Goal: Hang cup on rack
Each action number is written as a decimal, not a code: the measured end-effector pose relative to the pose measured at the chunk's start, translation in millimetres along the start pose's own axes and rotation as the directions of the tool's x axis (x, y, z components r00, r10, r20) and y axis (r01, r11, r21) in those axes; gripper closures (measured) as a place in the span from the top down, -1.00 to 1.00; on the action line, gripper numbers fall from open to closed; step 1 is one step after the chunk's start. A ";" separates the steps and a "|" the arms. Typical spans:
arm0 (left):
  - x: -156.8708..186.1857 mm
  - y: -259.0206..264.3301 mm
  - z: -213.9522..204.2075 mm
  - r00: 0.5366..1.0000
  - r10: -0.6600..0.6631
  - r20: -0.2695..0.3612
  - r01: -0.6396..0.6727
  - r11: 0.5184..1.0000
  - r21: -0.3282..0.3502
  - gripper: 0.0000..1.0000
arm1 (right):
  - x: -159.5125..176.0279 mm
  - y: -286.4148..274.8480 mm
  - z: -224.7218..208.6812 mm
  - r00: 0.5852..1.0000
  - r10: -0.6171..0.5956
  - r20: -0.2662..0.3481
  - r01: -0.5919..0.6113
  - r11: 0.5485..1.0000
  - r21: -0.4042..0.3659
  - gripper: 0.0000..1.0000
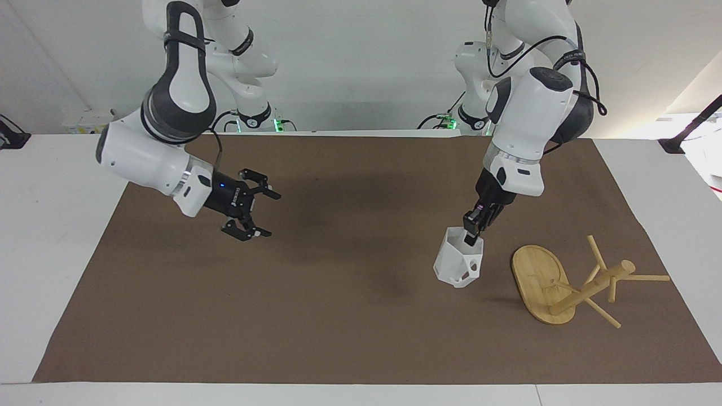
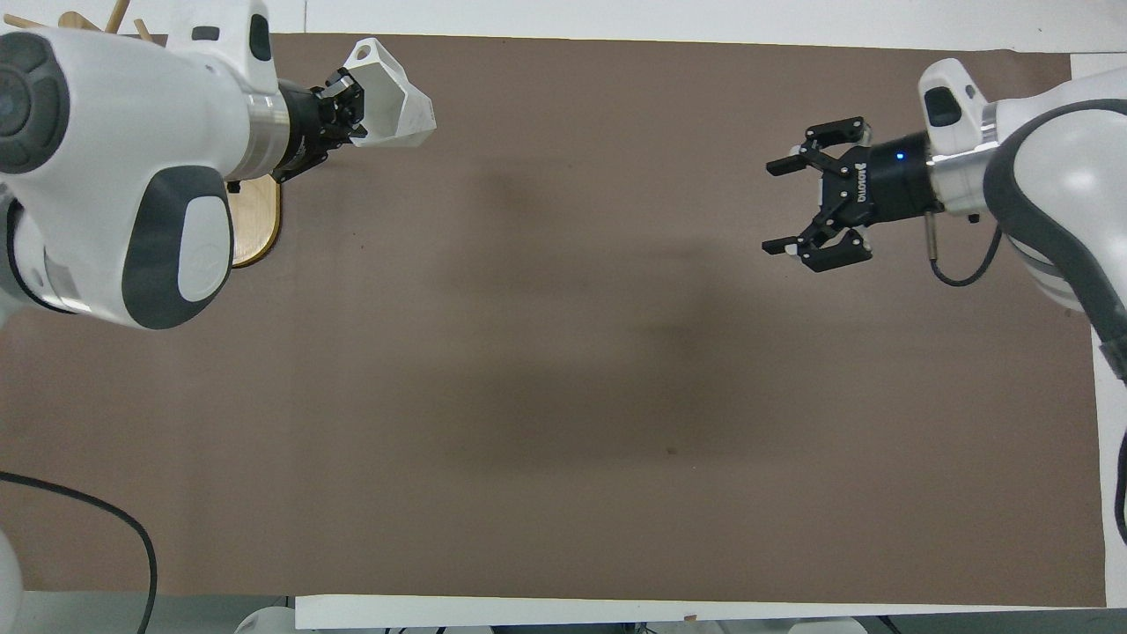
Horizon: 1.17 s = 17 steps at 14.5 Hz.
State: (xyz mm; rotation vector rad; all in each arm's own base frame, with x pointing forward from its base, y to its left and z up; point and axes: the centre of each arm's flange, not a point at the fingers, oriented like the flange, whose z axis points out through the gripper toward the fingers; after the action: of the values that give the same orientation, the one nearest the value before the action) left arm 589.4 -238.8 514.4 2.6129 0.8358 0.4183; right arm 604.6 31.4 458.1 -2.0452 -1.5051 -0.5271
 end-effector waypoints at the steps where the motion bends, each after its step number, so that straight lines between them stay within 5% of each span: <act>1: 2.9 -13.2 -1.3 0.999 -0.025 -0.024 0.024 0.999 -0.034 -0.91 | -12.9 1.7 -14.4 0.997 0.052 0.051 -0.051 0.998 -0.025 1.00; 5: 16.7 -62.5 7.6 0.986 -0.124 -0.108 0.110 0.985 -0.129 -0.91 | -43.8 10.5 -56.1 0.948 0.228 0.223 -0.198 0.969 -0.150 1.00; 9: 37.1 -91.1 13.1 0.979 -0.166 -0.122 0.151 0.982 -0.117 -0.91 | -18.8 -0.4 -103.8 0.839 0.406 0.363 -0.304 0.902 -0.307 1.00; 14: 62.2 -120.7 21.0 0.983 -0.109 -0.145 0.099 0.992 -0.073 -0.91 | 33.4 -48.7 -146.8 0.627 0.677 0.385 -0.495 0.729 -0.474 1.00; 17: 62.1 -123.9 29.3 0.987 -0.080 -0.139 0.073 0.996 -0.056 -0.91 | 43.3 -81.3 -176.7 0.481 0.826 0.294 -0.616 0.557 -0.557 1.00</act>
State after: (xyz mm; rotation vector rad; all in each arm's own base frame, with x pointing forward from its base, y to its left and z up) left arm 587.9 -114.9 445.9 2.5189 0.9549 0.6002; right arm 540.9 -29.1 637.0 -3.0611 -0.5580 0.1640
